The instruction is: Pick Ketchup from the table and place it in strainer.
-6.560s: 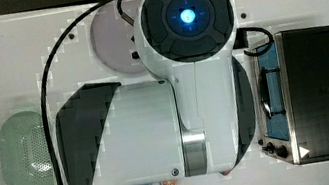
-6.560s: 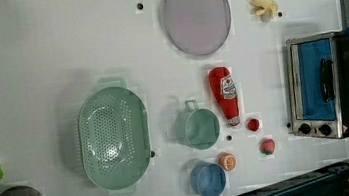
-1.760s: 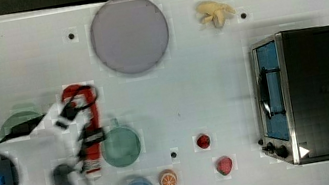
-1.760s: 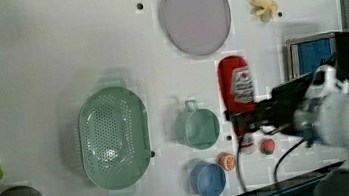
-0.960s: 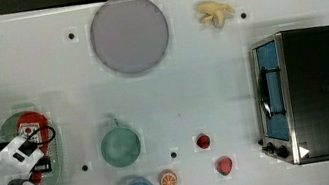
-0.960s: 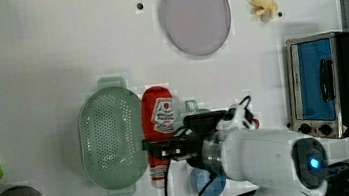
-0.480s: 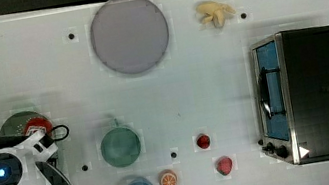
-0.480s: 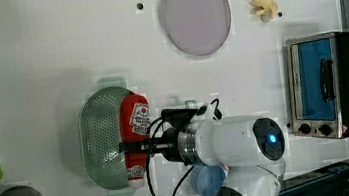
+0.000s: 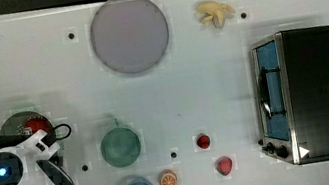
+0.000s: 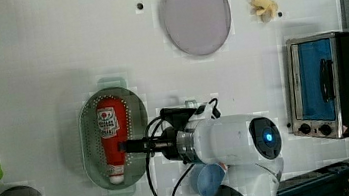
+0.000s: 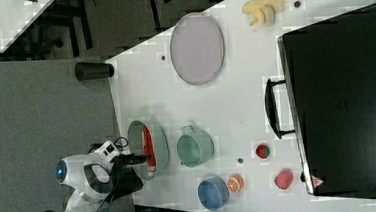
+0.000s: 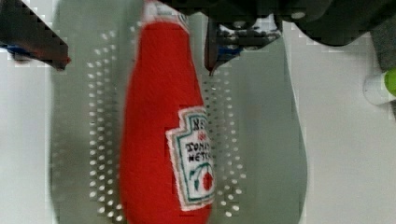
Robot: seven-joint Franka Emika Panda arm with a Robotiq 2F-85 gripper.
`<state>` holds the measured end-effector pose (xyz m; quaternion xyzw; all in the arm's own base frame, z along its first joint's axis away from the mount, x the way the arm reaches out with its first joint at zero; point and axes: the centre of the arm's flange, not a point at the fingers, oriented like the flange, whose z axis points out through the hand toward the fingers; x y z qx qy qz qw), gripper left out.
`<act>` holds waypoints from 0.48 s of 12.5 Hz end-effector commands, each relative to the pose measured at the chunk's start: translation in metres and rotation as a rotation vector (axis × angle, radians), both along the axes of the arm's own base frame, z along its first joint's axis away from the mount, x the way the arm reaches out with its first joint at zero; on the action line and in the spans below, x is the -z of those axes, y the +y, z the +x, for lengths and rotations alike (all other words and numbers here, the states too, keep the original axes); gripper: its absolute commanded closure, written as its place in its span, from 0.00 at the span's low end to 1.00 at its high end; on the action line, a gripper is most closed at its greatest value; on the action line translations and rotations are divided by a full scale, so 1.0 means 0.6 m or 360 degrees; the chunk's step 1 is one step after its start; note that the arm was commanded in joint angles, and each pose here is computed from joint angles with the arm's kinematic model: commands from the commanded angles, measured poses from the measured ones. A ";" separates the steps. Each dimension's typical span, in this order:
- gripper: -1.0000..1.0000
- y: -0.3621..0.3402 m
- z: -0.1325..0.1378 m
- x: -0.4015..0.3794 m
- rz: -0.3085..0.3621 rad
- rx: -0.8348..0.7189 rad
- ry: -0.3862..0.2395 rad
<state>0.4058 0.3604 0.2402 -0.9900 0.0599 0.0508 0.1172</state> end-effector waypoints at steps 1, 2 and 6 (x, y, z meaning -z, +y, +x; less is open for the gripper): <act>0.00 -0.022 0.062 -0.151 -0.0084 0.0201 -0.0189; 0.00 -0.043 0.073 -0.186 -0.0169 0.0226 -0.0187; 0.00 -0.164 0.124 -0.328 -0.0392 0.0449 -0.0108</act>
